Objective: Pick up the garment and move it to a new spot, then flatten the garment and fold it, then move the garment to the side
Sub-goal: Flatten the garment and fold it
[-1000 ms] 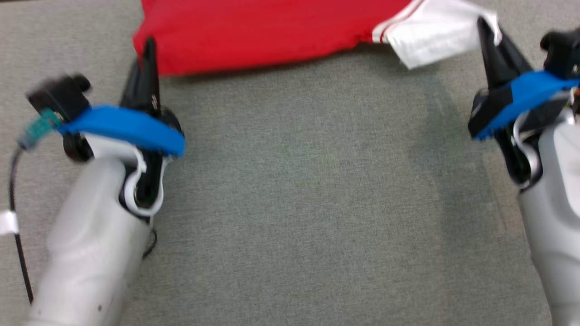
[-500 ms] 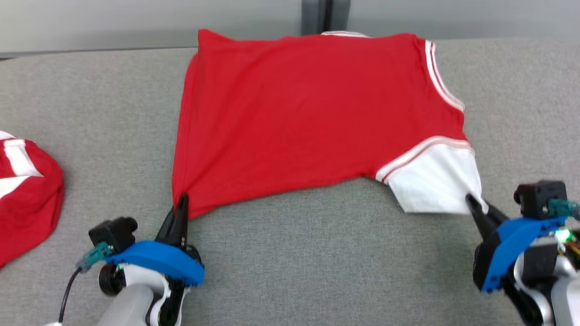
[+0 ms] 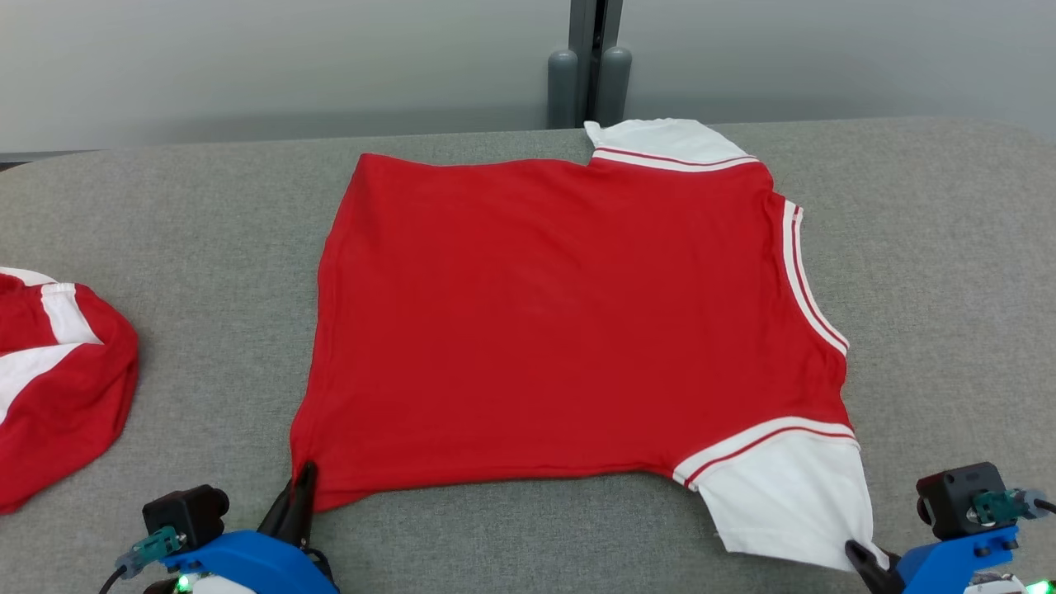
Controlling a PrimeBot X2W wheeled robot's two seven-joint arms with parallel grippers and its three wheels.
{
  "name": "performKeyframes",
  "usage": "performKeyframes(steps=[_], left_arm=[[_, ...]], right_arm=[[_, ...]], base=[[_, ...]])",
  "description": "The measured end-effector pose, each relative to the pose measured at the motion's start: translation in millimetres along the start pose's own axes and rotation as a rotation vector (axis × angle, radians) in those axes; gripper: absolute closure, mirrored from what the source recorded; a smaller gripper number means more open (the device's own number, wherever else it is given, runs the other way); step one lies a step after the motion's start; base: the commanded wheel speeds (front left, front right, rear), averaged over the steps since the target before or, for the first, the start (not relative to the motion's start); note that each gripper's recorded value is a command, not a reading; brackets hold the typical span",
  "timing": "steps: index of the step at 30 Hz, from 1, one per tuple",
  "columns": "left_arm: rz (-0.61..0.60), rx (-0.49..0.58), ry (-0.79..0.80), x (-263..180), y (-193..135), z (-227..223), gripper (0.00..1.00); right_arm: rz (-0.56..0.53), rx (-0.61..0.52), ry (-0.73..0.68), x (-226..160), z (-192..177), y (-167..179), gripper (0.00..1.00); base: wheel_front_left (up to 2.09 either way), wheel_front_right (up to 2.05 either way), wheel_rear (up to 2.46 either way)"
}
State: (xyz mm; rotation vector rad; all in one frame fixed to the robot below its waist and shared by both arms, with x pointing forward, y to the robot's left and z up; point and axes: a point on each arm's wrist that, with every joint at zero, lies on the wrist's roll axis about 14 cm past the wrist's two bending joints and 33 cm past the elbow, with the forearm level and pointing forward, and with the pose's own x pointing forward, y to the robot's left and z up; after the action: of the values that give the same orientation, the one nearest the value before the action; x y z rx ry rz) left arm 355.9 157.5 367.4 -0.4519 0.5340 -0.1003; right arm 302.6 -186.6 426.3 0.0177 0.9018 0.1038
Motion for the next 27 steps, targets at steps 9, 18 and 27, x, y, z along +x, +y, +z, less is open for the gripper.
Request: performKeyframes(steps=[9,18,27], left_arm=[[0.056,0.033,0.141,-30,13,-28,1.0],[-0.058,-0.052,0.013,-22,-29,10,1.0],[-0.075,-0.119,-0.092,5,-42,54,1.0]], right_arm=[[0.002,0.013,0.119,-7,-29,-1,1.0],[-0.029,-0.066,-0.111,3,33,-8,1.0],[-0.041,-0.142,-0.306,20,103,-11,1.0]], base=[[0.0,0.0,0.0],[0.0,0.0,0.0],[0.0,0.0,0.0]])
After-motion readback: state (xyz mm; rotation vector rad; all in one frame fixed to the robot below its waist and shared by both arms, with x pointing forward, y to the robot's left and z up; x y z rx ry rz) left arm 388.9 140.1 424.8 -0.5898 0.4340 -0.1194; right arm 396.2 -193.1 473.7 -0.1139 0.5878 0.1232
